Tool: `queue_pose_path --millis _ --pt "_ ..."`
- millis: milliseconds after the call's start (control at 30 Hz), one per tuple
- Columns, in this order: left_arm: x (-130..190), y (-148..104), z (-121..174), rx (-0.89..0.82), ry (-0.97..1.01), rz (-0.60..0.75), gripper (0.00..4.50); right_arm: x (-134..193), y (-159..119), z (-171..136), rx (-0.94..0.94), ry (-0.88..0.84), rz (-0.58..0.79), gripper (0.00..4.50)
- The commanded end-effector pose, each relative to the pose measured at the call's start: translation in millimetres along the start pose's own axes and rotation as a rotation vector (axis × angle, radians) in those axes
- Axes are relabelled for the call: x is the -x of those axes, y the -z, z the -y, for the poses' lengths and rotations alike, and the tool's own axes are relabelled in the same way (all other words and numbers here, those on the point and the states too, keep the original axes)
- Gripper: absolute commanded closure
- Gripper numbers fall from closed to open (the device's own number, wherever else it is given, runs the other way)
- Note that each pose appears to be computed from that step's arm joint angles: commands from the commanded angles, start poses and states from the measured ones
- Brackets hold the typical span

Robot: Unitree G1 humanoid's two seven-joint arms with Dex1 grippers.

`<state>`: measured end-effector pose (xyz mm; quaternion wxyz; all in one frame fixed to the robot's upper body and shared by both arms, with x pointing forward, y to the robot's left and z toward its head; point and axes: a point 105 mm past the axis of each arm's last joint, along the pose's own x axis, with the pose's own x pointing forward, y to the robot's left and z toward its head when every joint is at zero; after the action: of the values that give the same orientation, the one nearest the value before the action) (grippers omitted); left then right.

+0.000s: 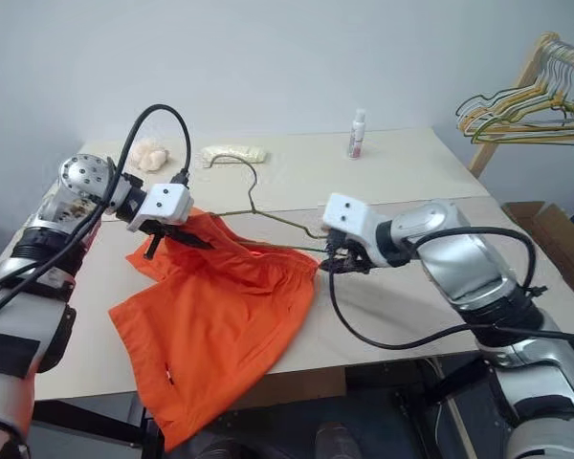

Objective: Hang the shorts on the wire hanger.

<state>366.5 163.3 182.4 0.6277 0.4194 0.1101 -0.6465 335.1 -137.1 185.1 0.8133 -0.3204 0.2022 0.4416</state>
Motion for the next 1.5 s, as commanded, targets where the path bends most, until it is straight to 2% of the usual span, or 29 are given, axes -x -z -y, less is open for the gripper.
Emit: queue_pose_path --millis 33,100,133,200,300,467,600,767,867,1100,1267,1500 --pt "12.6 -6.5 -2.9 0.019 -0.056 0.055 4.45 41.1 11.3 28.9 -0.089 0.162 0.031 0.88" --pt "13.3 -6.4 -1.3 0.04 -0.067 0.076 4.45 54.6 28.3 32.1 -0.152 0.201 0.016 0.19" --pt "13.2 -6.3 -0.9 0.051 -0.074 0.085 4.45 59.4 37.8 30.1 -0.179 0.205 0.006 0.09" --pt "13.3 -5.9 -0.3 0.064 -0.084 0.093 4.45 63.5 49.9 21.8 -0.223 0.185 0.002 0.09" --pt "13.7 -5.4 0.3 0.073 -0.095 0.098 4.45 52.1 64.3 -5.5 -0.332 0.1 0.054 0.09" --pt "13.2 -6.0 0.0 0.082 -0.106 0.105 4.45 1.6 58.2 -43.3 -0.515 0.021 0.185 0.09" --pt "13.2 -6.1 1.0 0.086 -0.107 0.11 4.45 -29.7 35.5 -62.5 -0.635 -0.068 0.307 0.09" --pt "13.8 -5.9 2.1 0.091 -0.104 0.109 4.45 -65.3 26.8 -80.5 -0.686 -0.143 0.239 0.09" --pt "14.0 -6.0 2.3 0.092 -0.103 0.107 4.45 -72.1 23.8 -80.3 -0.714 -0.149 0.252 0.65" --pt "14.2 -5.6 5.8 0.095 -0.102 0.113 4.45 -73.3 30.9 -71.4 -0.751 -0.094 0.249 3.0" --pt "14.0 -4.4 15.0 0.129 -0.087 0.149 4.45 -64.6 34.3 -58.7 -0.75 -0.029 0.267 4.43" --pt "21.1 15.3 33.3 0.157 -0.055 0.056 4.45 -38.5 49.8 -37.6 -0.684 0.031 0.261 4.47"
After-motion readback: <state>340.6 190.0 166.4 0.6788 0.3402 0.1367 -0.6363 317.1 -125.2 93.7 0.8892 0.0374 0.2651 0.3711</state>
